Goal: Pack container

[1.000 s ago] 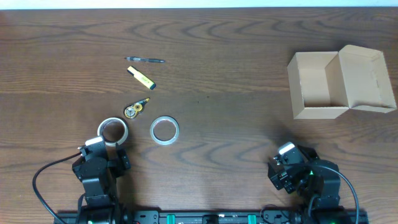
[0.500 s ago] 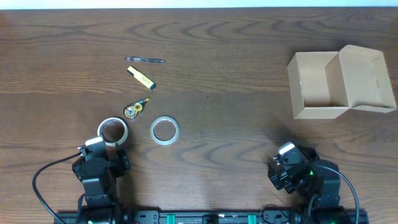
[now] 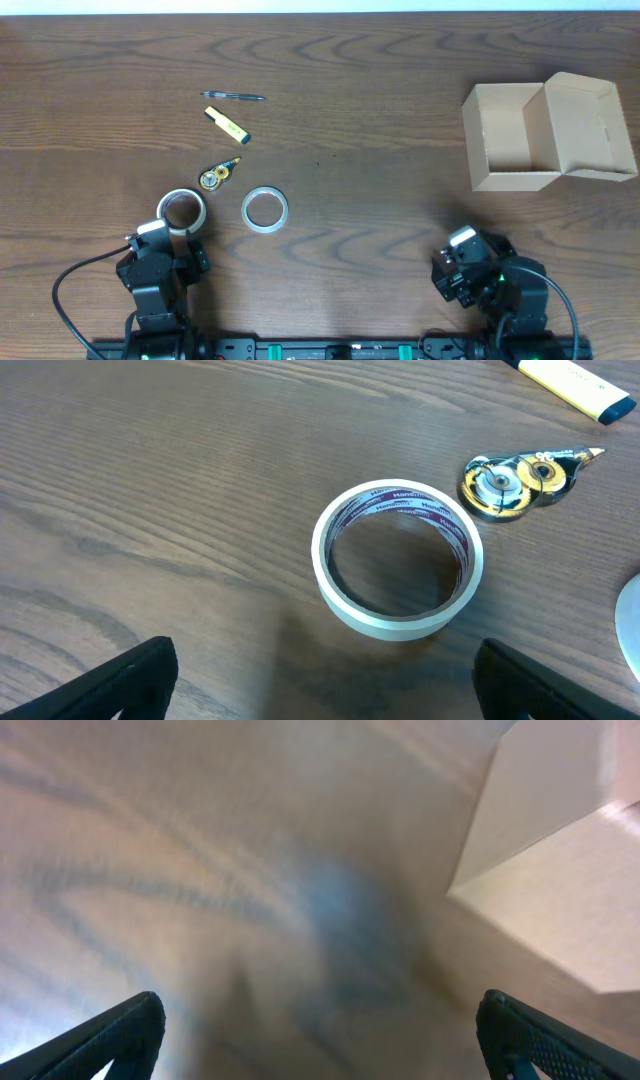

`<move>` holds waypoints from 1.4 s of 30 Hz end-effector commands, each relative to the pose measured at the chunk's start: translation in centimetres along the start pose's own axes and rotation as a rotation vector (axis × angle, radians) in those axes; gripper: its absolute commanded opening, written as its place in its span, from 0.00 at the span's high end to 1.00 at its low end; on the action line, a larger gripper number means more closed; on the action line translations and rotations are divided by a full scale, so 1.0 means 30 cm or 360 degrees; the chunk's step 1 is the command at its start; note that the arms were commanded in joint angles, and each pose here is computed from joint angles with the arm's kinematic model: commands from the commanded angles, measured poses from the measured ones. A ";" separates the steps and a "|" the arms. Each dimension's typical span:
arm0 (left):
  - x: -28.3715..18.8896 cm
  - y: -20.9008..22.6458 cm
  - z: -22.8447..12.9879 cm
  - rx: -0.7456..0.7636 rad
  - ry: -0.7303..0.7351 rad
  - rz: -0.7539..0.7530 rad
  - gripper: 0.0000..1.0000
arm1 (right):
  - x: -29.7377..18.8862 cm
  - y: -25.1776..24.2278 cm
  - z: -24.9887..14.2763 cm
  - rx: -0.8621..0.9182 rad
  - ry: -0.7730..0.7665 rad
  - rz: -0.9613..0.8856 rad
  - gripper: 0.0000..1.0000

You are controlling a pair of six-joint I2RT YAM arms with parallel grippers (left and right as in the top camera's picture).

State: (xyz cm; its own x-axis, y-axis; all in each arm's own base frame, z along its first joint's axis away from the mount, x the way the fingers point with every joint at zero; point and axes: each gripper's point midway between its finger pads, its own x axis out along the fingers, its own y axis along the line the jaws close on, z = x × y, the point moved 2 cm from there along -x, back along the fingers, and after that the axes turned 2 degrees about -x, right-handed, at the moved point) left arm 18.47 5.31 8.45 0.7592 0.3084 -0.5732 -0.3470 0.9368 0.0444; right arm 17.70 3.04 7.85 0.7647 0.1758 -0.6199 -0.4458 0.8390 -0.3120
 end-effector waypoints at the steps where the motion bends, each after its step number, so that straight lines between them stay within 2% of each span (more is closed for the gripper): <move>1: 0.009 -0.002 -0.021 0.0032 0.0016 -0.0004 0.05 | -0.022 -0.037 0.049 0.0172 -0.0037 -0.0053 0.01; 8: 0.009 -0.002 -0.021 0.0032 0.0016 -0.0004 0.05 | -0.115 -0.212 0.242 0.0579 0.0032 -0.0251 0.01; 14: 0.009 -0.002 -0.021 0.0032 0.0017 -0.0004 0.04 | -0.165 -0.354 0.448 0.0674 0.0102 -0.0318 0.01; 21: 0.009 -0.002 -0.021 0.0032 0.0017 -0.0004 0.05 | -0.158 -0.498 0.572 0.0832 0.0321 -0.0396 0.01; 27: 0.009 -0.002 -0.021 0.0032 0.0016 -0.0004 0.05 | -0.040 -0.636 0.585 0.1022 0.0506 -0.0389 0.01; 30: 0.009 -0.002 -0.021 0.0032 0.0016 -0.0004 0.05 | 0.049 -0.680 0.551 0.1080 0.0634 -0.0343 0.01; 36: 0.009 -0.002 -0.021 0.0032 0.0016 -0.0004 0.05 | 0.220 -0.663 0.433 0.1114 0.0917 -0.0229 0.01; 42: 0.009 -0.002 -0.021 0.0032 0.0016 -0.0004 0.05 | 0.339 -0.625 0.386 0.1154 0.0982 -0.0090 0.01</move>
State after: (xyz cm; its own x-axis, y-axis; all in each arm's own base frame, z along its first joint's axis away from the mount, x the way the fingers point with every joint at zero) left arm 18.48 5.30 8.45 0.7596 0.3077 -0.5730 -0.3465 0.9370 0.0438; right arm 38.46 -5.38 15.70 0.2878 -0.0435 -0.9567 0.1381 0.9904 -0.0035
